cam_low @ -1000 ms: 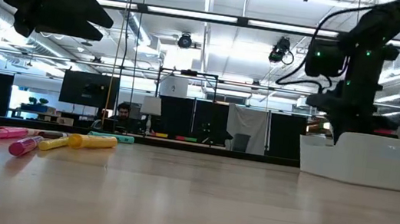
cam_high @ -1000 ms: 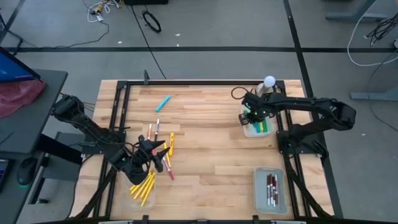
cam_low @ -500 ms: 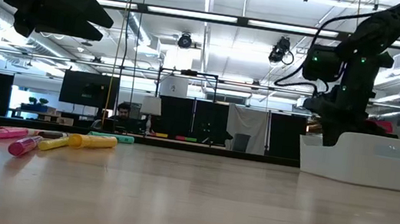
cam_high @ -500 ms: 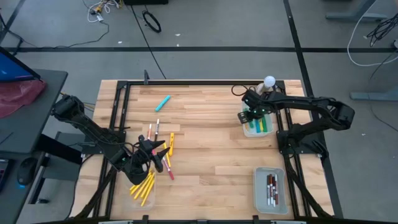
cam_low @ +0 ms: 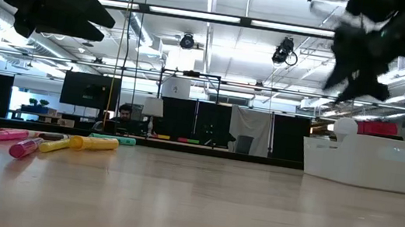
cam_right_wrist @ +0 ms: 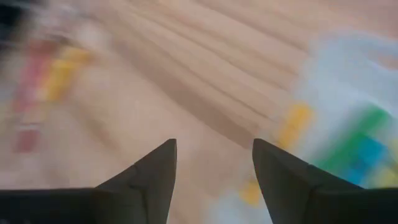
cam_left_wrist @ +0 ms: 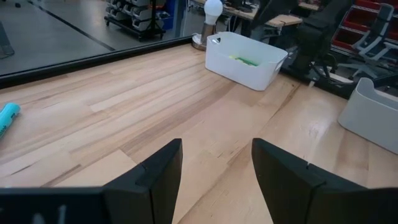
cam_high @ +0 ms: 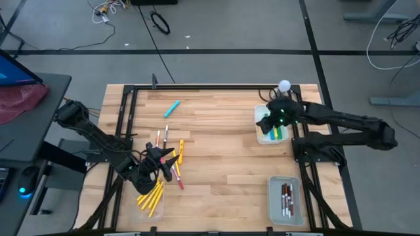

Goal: Pick & Place Markers
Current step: Put the brown marker into the gray bin

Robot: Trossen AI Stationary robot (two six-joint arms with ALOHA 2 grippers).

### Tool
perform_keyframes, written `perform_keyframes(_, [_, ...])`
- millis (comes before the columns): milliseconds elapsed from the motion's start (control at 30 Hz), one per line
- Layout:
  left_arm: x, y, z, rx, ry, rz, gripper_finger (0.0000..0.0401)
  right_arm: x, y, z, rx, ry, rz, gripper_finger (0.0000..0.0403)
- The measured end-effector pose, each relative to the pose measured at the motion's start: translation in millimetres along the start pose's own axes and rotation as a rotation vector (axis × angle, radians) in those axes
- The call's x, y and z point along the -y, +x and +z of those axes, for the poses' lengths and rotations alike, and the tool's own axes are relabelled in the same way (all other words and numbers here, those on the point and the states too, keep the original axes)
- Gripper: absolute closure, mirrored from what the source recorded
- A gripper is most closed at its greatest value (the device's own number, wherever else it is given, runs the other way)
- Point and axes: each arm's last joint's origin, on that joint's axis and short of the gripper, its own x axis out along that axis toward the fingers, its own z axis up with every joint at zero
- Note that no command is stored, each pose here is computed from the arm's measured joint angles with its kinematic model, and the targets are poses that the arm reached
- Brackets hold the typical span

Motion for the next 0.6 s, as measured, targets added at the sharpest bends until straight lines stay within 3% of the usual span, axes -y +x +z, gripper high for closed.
perform_keyframes(133, [-1.4, 3.0, 1.8, 0.023, -0.010, 0.025, 0.0200, -43.1, -14.5, -5.4, 0.208, -0.147, 0.237, 0.0197])
perform_keyframes(267, [-7.4, 15.9, 12.3, -0.011, -0.101, 0.051, 0.0205, -93.9, -22.2, -20.0, 0.410, -0.346, 0.444, 0.0200])
perform_keyframes(433, [-22.7, 38.0, 25.1, -0.166, -0.070, 0.061, 0.0219, -141.8, -3.4, -50.8, 0.547, -0.568, 0.500, 0.0200])
perform_keyframes(600, [-53.1, 58.8, 24.0, -0.412, -0.064, 0.173, 0.0226, -165.5, 45.7, -82.5, 0.508, -0.648, 0.474, 0.0200])
